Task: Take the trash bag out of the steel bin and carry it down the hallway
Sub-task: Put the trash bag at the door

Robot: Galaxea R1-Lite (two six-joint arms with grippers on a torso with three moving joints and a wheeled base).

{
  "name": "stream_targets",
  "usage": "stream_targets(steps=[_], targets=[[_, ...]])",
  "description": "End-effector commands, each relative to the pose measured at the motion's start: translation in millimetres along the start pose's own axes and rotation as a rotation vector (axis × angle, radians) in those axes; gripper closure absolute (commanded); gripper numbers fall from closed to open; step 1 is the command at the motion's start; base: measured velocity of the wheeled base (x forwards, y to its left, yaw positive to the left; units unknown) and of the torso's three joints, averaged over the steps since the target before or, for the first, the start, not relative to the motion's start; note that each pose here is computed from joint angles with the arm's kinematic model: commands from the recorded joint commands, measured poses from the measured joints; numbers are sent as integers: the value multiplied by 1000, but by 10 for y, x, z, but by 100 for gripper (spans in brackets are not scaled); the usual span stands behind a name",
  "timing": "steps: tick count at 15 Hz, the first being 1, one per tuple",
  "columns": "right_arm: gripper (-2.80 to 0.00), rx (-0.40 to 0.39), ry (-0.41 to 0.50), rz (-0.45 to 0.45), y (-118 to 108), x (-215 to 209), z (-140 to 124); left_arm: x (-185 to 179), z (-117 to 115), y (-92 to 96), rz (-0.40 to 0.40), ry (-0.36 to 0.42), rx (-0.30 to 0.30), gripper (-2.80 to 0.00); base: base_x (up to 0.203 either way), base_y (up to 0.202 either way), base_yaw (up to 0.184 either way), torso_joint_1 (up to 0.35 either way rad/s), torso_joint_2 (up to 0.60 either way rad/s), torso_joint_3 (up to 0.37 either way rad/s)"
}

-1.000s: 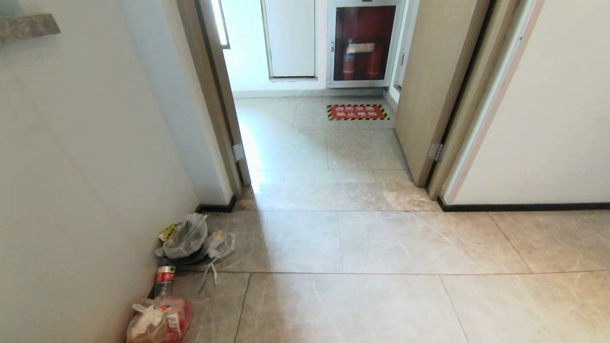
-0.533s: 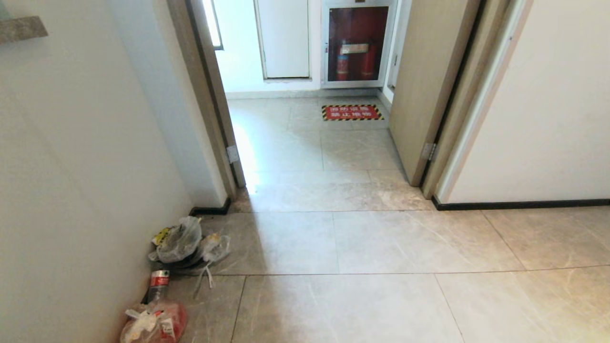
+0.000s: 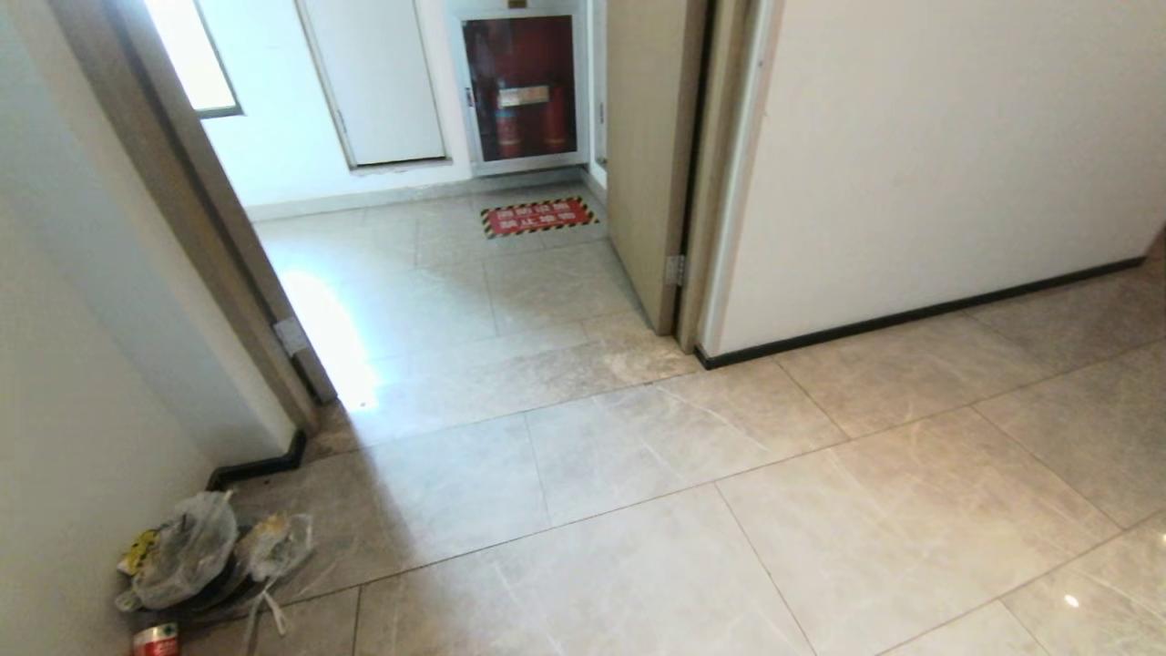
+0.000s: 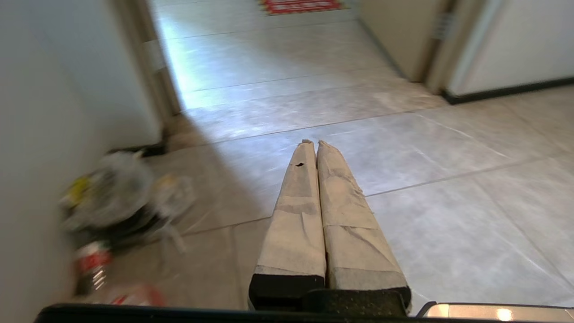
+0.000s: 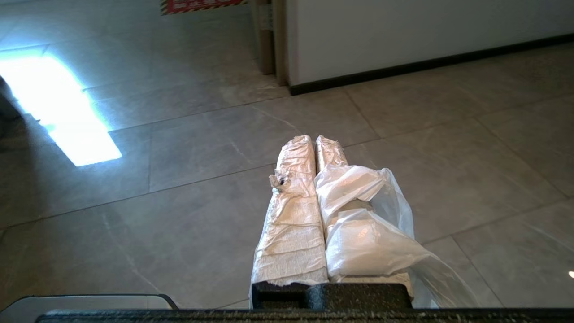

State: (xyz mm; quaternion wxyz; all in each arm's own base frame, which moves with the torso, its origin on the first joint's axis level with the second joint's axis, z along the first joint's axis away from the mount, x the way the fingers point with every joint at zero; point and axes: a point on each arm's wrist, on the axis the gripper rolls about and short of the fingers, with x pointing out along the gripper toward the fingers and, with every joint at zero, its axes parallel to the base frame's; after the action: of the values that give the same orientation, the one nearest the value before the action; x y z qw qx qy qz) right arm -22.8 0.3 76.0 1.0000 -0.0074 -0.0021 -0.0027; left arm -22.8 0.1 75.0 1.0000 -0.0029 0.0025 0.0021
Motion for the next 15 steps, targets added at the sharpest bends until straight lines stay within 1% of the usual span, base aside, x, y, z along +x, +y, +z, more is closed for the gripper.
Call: stream_targets(steps=[1, 15], targets=[[0, -1, 1, 1, 0, 1, -4, 0, 1, 0, 0, -1, 0, 0, -3, 13, -174, 5, 11, -1], [0, -1, 1, 1, 0, 1, -4, 0, 1, 0, 0, -1, 3, 0, -2, 11, -169, 4, 2, 3]])
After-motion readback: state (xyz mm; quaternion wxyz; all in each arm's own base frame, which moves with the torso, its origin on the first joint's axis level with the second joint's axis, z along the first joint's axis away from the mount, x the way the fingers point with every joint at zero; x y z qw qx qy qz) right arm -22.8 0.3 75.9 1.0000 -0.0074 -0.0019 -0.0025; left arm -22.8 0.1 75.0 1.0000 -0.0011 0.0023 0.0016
